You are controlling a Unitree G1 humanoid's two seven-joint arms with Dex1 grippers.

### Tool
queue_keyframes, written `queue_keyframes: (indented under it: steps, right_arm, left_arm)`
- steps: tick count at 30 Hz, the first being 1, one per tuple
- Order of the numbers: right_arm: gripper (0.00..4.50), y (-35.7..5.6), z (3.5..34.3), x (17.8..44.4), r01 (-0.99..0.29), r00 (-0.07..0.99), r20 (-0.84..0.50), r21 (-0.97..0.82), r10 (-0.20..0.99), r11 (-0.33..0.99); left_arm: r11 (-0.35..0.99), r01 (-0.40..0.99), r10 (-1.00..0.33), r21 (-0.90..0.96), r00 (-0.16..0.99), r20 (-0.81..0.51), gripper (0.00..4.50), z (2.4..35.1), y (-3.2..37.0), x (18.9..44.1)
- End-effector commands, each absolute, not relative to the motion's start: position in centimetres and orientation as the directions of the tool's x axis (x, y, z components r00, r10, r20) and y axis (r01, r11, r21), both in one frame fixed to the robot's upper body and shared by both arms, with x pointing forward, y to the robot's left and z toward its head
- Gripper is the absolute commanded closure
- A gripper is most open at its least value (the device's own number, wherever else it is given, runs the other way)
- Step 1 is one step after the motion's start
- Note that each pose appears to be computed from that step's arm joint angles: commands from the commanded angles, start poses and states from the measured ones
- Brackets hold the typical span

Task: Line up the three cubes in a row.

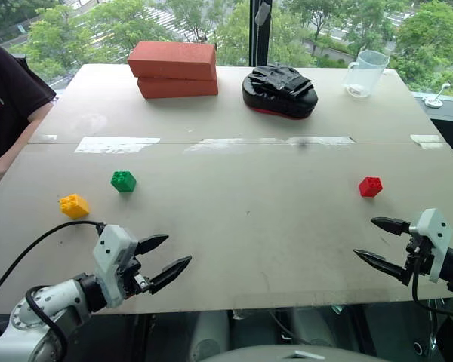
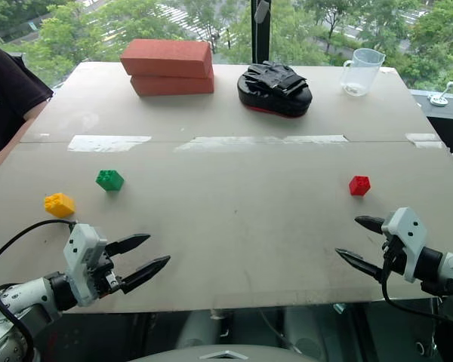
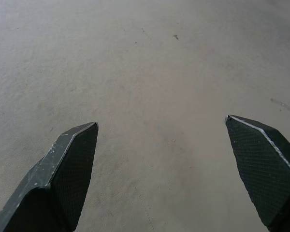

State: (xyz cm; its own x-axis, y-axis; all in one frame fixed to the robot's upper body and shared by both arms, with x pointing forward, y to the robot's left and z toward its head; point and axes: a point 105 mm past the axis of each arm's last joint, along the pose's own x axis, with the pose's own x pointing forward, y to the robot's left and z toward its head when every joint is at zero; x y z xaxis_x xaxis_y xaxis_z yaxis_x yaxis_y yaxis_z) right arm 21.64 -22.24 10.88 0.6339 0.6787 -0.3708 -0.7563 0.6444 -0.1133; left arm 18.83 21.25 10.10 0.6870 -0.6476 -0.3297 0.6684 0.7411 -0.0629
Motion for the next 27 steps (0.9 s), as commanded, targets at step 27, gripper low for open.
queue_keyframes:
  steps: [27]
  right_arm:
    - [0.54,-25.7,12.8,34.4,-0.034,0.885,-0.465,-0.053,0.005,0.998]
  left_arm:
    - [0.221,0.973,-0.951,0.072,0.231,-0.207,0.00,19.1,11.1,20.1]
